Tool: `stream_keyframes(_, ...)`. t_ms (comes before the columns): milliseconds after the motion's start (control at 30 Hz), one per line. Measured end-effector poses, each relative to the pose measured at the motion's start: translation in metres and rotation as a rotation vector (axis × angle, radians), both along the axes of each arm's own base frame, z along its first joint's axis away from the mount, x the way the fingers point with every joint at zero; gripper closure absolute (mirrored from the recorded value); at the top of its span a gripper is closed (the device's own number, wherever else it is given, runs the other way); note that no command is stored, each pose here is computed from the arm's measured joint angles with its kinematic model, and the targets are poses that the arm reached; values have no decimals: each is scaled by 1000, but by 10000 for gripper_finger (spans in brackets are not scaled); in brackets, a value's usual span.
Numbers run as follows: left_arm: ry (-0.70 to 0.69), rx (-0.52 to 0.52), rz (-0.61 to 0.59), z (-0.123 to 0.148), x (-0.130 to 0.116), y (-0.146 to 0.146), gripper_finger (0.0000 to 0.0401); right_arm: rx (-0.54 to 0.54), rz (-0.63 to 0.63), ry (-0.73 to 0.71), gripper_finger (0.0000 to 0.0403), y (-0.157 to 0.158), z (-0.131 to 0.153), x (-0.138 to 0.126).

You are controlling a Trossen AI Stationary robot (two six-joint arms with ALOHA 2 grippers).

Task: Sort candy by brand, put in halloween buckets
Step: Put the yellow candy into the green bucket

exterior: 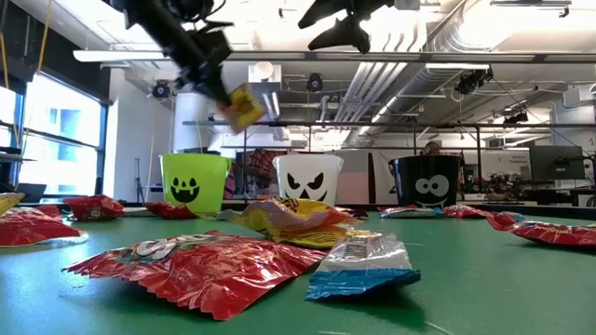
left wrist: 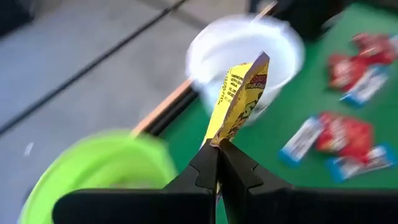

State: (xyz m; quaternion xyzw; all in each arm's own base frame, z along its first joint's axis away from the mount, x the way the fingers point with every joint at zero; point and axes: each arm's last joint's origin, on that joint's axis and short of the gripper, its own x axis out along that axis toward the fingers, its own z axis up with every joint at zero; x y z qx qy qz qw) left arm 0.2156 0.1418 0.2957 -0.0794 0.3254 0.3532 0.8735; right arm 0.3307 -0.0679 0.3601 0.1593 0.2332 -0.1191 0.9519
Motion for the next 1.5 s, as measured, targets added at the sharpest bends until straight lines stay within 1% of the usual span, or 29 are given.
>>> stream_keyframes(133, 83, -88, 122, -8, -21, 14, 401, 16, -7, -3, 183, -1, 0, 0)
stream_keyframes(267, 163, -128, 203, -19, -32, 29, 401, -5, -16, -7, 183, -2, 1, 0)
stream_keyframes(533, 317, -191, 204, -48, -30, 53, 401, -23, -25, -18, 183, -3, 2, 1)
stream_keyframes(767, 403, -218, 138, -50, -17, 69, 401, -17, -28, -19, 183, -3, 2, 1)
stream_keyframes(900, 418, -245, 123, -51, -8, 77, 397, -21, -26, -19, 183, -3, 2, 1)
stream_keyframes(1000, 421, -276, 102, -56, -4, 80, 385, -41, -21, -11, 183, -3, 2, 0)
stream_keyframes(1167, 421, -291, 59, -59, 0, 79, 351, -49, -29, 15, 183, -3, 0, -1)
stream_keyframes(1333, 391, -270, 55, -51, -1, 76, 312, -46, -34, 19, 184, -3, -1, -1)
stream_keyframes(1400, 373, -260, 56, -47, -3, 75, 297, -53, -33, 21, 194, -3, -1, -1)
stream_keyframes(1500, 323, -237, 73, -35, -6, 71, 281, -66, -22, 51, 229, -3, -4, -2)
